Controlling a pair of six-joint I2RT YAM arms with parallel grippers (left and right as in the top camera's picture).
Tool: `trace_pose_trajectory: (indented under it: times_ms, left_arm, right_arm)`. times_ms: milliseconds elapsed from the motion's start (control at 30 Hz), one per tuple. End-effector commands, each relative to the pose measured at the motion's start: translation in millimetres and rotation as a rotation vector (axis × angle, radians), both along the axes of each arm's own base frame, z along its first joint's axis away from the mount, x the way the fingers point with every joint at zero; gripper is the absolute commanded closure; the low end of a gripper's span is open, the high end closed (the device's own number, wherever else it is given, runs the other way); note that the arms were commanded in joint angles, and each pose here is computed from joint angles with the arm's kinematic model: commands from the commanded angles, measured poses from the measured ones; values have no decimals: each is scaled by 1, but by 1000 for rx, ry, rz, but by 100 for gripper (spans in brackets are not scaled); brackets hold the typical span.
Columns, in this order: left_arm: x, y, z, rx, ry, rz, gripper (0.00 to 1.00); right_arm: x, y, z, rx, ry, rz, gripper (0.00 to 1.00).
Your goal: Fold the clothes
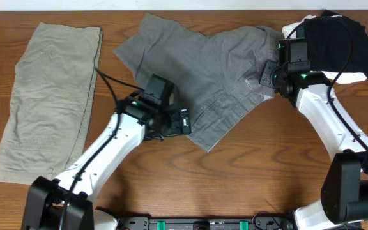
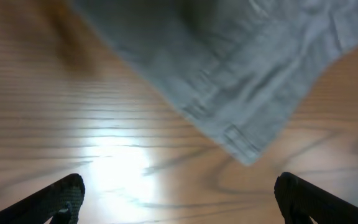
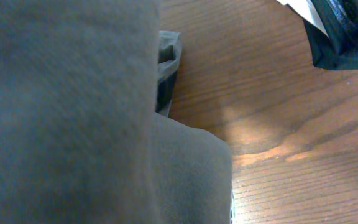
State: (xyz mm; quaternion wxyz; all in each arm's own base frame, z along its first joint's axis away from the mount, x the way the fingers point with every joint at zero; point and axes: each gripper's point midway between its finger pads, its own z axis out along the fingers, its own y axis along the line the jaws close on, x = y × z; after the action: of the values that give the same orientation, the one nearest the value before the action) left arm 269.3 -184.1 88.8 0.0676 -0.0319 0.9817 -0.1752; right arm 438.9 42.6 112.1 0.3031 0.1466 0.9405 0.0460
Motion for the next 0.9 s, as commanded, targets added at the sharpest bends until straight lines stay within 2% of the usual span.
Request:
trace_pose_trajectory:
  times_ms: [0, 100, 367, 633, 867]
  left_arm:
    - [-18, -20, -8, 9, 19, -97, 1]
    - [-22, -27, -16, 34, 31, -98, 2]
    - [-4, -45, -32, -35, 98, 188, 1]
    - [-10, -55, -76, -3, 201, 198, 1]
    - [-8, -57, -79, -12, 205, 195, 1]
  right_arm:
    - [3, 0, 3, 14, -8, -11, 98]
    - [2, 0, 3, 14, -7, -11, 97]
    - [0, 0, 1, 17, 3, -18, 97]
    - [2, -1, 3, 11, -6, -22, 96]
    - [2, -2, 2, 8, -5, -24, 94]
